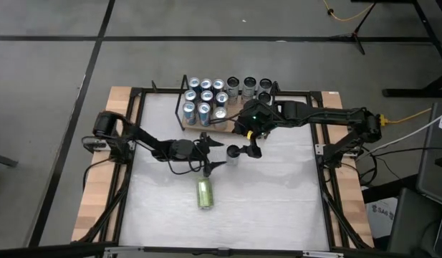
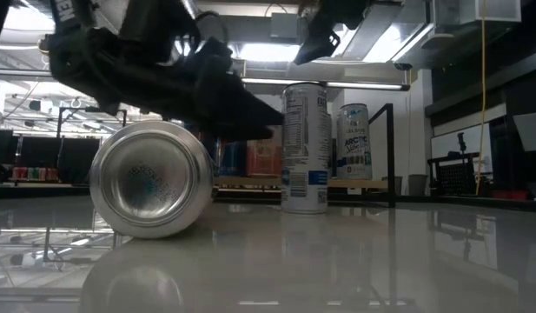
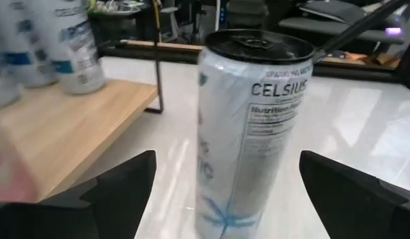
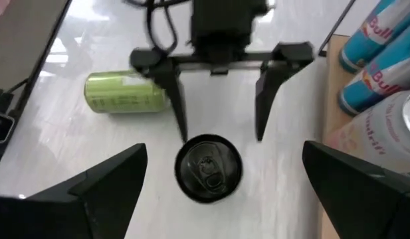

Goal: Place canned beverage on shelf
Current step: Put the white blue soda can on the shelf aligned with the other white blue soda can

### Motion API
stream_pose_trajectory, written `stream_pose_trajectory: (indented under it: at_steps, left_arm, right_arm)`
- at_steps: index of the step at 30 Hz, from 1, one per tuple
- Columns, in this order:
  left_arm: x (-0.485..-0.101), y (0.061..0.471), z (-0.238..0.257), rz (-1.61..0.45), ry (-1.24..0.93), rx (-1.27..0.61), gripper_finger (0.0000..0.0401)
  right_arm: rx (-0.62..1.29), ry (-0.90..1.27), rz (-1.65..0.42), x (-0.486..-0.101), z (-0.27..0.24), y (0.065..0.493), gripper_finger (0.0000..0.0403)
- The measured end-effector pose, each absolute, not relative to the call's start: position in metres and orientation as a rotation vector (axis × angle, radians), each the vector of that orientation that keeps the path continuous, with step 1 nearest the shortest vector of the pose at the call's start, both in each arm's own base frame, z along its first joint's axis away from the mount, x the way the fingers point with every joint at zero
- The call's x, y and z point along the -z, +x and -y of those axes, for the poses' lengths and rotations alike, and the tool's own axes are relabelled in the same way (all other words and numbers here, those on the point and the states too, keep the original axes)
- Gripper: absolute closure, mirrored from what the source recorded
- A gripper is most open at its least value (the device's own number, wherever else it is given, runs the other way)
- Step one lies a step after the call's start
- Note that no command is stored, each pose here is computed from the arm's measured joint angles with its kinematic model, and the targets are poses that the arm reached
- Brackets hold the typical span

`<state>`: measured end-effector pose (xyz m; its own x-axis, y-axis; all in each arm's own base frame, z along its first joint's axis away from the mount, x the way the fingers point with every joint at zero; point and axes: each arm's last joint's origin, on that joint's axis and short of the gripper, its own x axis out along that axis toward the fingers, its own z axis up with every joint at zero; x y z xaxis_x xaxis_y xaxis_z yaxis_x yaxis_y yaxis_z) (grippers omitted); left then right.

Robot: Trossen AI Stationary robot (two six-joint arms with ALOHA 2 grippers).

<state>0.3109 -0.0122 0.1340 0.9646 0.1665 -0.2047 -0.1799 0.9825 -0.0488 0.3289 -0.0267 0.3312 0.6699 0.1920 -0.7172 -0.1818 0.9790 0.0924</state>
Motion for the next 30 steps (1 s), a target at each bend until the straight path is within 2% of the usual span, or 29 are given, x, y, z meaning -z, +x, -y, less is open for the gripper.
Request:
stream_pose_trajectory:
  at_steps: [9, 15, 30]
  left_arm:
    - [-0.138, 0.263, 0.016, -0.217, -0.301, -0.171, 0.0037]
    - [-0.141, 0.242, 0.027, -0.216, -0.447, -0.089, 0.0037]
    - [-0.142, 0.238, 0.043, -0.223, -0.555, -0.04, 0.0037]
  right_arm:
    - [-0.276, -0.087, -0.802, -0.331, 0.026, 0.328, 0.0013]
    - [-0.313, -0.145, -0.825, -0.319, 0.027, 0.336, 0.0013]
    - [-0.45, -0.3, -0.912, -0.28, 0.01, 0.36, 0.0013]
